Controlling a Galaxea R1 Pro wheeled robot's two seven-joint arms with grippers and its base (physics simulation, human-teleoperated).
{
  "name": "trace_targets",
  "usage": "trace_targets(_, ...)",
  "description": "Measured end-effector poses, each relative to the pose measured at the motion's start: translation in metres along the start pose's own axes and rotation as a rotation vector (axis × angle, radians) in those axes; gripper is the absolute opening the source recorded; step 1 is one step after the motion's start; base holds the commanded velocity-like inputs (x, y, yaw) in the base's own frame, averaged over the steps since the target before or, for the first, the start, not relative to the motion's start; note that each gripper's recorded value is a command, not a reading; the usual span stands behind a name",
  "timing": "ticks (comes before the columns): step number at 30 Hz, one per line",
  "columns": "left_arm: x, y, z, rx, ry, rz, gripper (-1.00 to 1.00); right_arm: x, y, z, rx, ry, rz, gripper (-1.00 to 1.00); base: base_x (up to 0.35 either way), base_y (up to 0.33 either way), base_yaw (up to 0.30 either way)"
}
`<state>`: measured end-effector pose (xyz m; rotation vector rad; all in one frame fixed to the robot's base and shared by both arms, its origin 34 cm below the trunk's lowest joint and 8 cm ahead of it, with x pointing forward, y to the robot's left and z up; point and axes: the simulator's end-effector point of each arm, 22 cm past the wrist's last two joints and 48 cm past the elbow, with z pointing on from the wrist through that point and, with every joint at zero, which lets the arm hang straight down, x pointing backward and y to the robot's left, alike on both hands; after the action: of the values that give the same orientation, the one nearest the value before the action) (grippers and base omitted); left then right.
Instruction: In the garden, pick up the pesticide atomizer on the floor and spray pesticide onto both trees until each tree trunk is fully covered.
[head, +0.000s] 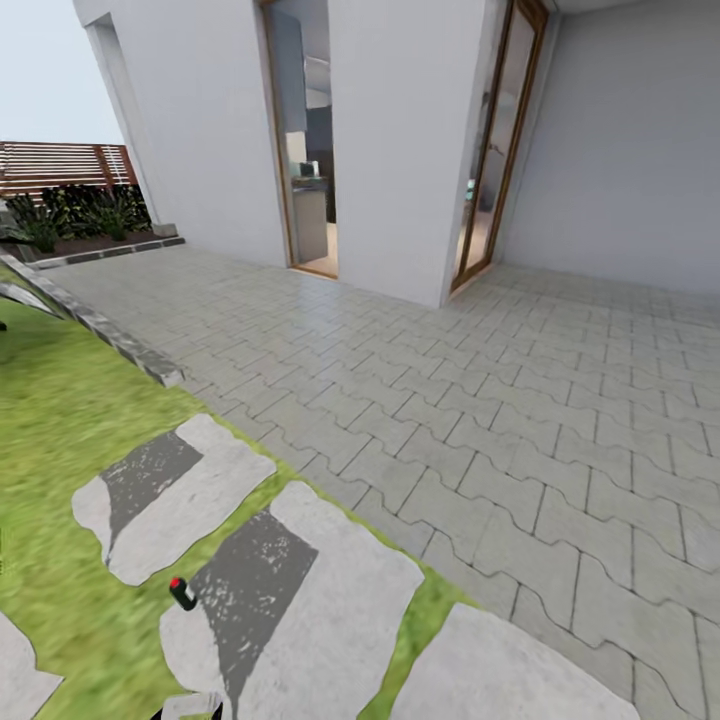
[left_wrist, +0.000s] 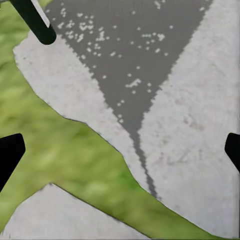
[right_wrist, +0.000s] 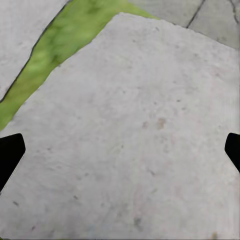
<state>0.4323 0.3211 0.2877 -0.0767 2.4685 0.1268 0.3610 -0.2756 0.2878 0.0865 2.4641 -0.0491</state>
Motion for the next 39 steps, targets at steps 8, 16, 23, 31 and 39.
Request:
trace_targets(8,-0.0003,0.0007,0.0001,-0.001,0.000,0.001,1.00,-0.0002,0.0003,0.0000,0.000,0.000,0.000,1.00,0.160,-0.081,0.262)
trace_targets(16,-0.0003,0.0011,0.0001,-0.001,-0.001,0.001,1.00,0.0000,0.0003,-0.0001,0.000,0.000,0.000,1.00,0.016,-0.006,0.274)
trace_targets(23,-0.0003,0.0011,0.0001,-0.001,-0.001,0.001,1.00,0.0002,0.0007,-0.0001,-0.001,0.000,-0.001,1.00,0.001,0.000,0.275)
trace_targets(31,-0.0003,0.0009,0.0001,-0.001,-0.001,0.001,1.00,0.0000,0.0005,-0.0001,-0.001,0.000,0.000,1.00,0.000,0.000,0.275)
trace_targets(39,-0.0069,-0.0035,0.0013,0.005,-0.013,-0.007,1.00,0.0068,-0.0048,-0.0014,0.007,0.015,-0.002,1.00,0.000,0.000,0.276)
